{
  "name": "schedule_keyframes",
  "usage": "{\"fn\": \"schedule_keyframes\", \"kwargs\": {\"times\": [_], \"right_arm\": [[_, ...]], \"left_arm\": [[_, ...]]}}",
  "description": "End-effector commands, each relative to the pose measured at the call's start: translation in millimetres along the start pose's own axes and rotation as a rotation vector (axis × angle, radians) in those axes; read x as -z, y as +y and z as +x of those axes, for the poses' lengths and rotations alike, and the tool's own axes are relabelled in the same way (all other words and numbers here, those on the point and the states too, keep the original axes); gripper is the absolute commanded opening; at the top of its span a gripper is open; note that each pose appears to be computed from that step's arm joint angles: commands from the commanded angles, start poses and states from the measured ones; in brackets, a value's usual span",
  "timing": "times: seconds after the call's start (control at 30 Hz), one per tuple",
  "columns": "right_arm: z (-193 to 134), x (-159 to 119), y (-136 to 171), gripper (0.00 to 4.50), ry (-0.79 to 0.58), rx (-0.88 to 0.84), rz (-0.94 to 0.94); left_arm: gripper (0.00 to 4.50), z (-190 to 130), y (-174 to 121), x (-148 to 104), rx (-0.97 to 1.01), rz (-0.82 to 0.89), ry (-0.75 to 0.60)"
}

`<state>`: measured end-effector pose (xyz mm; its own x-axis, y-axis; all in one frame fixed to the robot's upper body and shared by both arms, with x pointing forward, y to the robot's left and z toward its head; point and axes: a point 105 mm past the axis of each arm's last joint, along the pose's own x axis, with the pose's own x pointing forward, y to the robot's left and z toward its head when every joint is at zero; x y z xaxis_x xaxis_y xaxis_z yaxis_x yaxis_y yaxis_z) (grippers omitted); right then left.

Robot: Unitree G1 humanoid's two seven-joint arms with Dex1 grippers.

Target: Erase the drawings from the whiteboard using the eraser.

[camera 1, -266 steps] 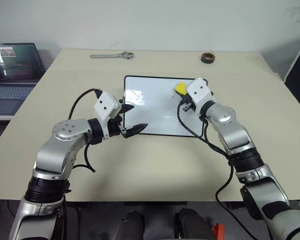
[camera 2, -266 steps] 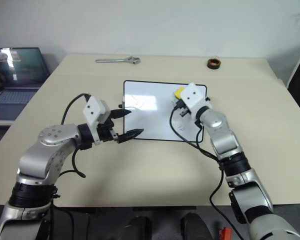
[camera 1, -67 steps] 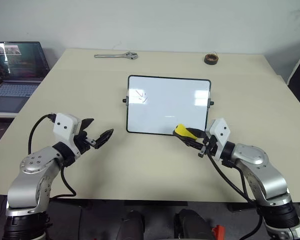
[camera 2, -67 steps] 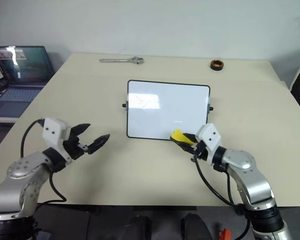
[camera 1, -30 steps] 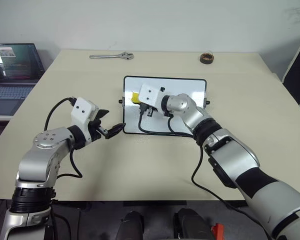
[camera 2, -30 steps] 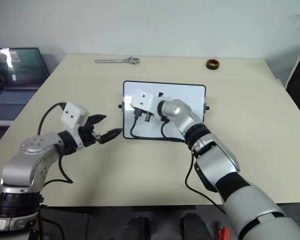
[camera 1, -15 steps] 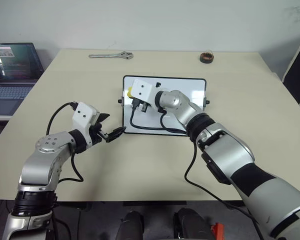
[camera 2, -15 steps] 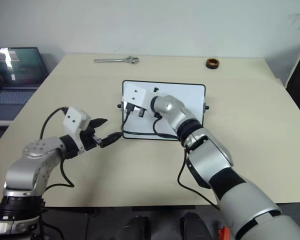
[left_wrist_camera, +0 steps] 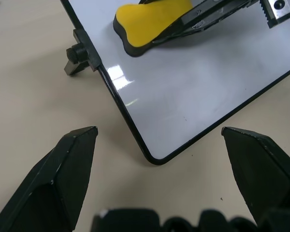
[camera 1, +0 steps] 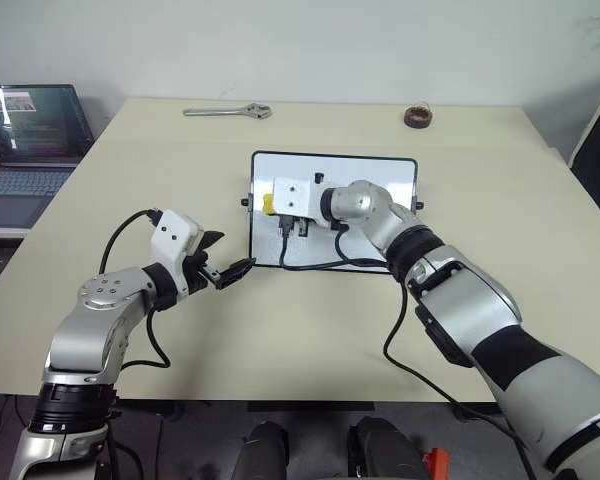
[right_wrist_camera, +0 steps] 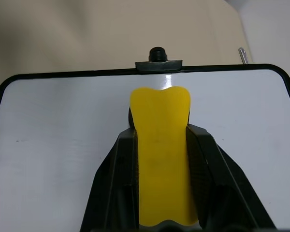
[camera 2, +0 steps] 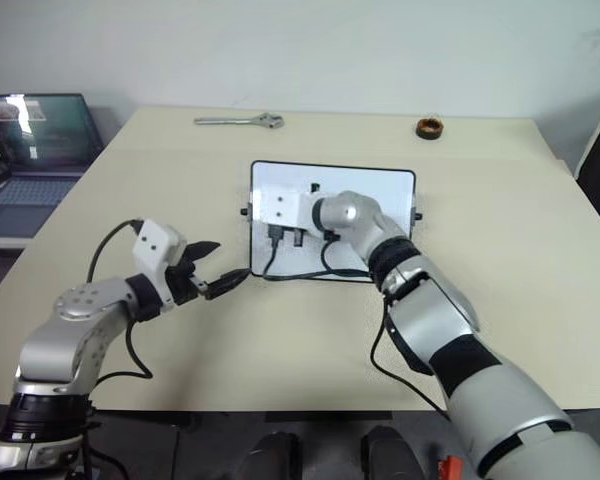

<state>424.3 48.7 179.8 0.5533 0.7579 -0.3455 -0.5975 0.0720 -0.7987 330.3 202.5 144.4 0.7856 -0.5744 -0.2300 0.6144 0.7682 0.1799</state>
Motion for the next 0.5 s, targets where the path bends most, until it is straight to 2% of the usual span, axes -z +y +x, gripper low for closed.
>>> {"fn": "schedule_keyframes", "kwargs": {"times": [0.03,0.07,0.13,0.27,0.37,0.43,0.5], "right_arm": [[-13.3,5.5,-40.5,1.0,0.007,0.272,0.033],[-17.3,6.2,-49.8,1.0,0.008,0.331,0.046],[-18.9,10.8,-49.7,1.0,0.019,0.332,0.053],[-11.4,21.9,-21.5,1.0,0.055,0.186,0.03],[-6.7,36.1,23.6,1.0,0.098,-0.071,-0.027],[-7.9,40.2,32.2,1.0,0.112,-0.124,-0.061],[-8.8,39.5,26.1,1.0,0.111,-0.09,-0.071]], "left_arm": [[4.5,-0.2,2.6,-11.3,0.001,0.043,-0.033],[4.5,-0.3,2.7,-11.1,0.001,0.044,-0.033],[4.5,-0.2,2.6,-10.7,0.005,0.044,-0.032],[4.5,0.7,2.3,-10.2,0.009,0.046,-0.033],[4.5,2.1,1.6,-10.4,0.015,0.048,-0.035],[4.5,2.2,1.7,-10.2,0.016,0.049,-0.035],[4.5,2.2,1.9,-10.1,0.016,0.049,-0.035]]}}
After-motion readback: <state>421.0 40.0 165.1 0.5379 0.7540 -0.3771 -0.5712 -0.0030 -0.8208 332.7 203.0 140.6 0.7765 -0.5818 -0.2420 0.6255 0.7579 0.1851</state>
